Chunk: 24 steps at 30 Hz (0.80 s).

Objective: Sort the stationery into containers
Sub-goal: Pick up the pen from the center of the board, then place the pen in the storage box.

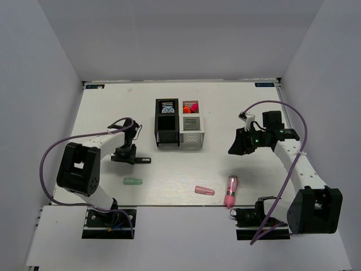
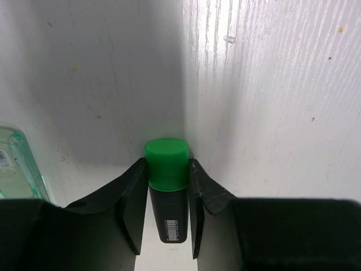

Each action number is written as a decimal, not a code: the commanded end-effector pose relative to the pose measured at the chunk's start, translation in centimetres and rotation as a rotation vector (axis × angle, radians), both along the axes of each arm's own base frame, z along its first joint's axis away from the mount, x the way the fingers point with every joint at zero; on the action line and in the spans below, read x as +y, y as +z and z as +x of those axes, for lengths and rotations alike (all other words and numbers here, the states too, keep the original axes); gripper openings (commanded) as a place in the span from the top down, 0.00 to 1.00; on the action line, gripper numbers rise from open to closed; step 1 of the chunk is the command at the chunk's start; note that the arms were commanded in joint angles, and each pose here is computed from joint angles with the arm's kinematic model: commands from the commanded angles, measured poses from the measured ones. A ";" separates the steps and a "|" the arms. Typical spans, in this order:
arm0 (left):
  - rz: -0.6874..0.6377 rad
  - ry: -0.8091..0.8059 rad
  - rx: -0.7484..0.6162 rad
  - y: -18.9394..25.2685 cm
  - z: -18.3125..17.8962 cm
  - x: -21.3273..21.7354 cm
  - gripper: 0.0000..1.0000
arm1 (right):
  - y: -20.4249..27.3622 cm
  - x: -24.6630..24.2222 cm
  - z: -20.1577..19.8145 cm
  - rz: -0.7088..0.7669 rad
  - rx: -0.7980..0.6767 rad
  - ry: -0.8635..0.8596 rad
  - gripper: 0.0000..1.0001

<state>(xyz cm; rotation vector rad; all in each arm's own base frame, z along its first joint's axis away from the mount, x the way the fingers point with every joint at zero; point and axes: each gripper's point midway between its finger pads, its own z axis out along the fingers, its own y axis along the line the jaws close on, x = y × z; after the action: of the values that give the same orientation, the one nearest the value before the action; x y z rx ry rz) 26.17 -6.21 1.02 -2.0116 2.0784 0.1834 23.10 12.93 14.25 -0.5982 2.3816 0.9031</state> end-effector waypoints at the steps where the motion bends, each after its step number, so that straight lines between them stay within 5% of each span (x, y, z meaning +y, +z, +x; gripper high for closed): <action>1: 0.054 0.030 0.069 -3.2 -2.3 1.1 0.83 | 1.9 0.3 0.2 0.039 -0.043 0.008 0.62; 5: 0.073 -0.196 0.013 -0.2 0.1 0.6 0.90 | 2.0 0.3 0.2 0.049 -0.042 0.008 0.60; 9: 0.157 -0.458 -0.102 7.4 4.6 -0.5 1.00 | 1.9 0.4 -0.1 0.060 -0.032 0.024 0.22; 10: 0.186 -0.592 -0.126 9.2 4.9 -0.6 1.00 | 2.1 0.5 -0.1 0.064 -0.044 0.043 0.22; 11: 0.193 -0.639 -0.203 11.7 6.6 -1.5 1.00 | 2.1 0.6 -0.3 0.072 -0.039 0.053 0.35; 12: 0.213 -0.729 -0.241 13.3 6.9 -2.4 1.00 | 2.2 0.7 -0.5 0.082 -0.030 0.064 0.99; 15: 0.230 -1.023 -0.440 18.2 9.5 -6.5 1.00 | 2.1 0.8 -0.5 0.078 -0.026 0.081 1.00; 16: 0.171 -1.176 -0.556 20.0 10.1 -9.4 1.00 | 1.9 0.8 -0.4 0.072 -0.032 0.086 0.98; 19: 0.090 -1.398 -0.806 23.7 11.4 -15.1 1.00 | 1.5 0.5 -0.3 0.052 -0.025 0.078 0.40; 24: 0.209 -1.627 -1.021 27.9 15.8 -22.2 1.00 | 1.5 0.5 -0.2 0.044 -0.028 0.070 0.36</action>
<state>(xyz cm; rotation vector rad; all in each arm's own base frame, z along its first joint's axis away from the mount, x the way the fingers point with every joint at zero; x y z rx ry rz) 40.36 -23.77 25.87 -0.1304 2.1761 -0.6241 22.29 13.22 14.67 -0.6499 2.3583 0.9802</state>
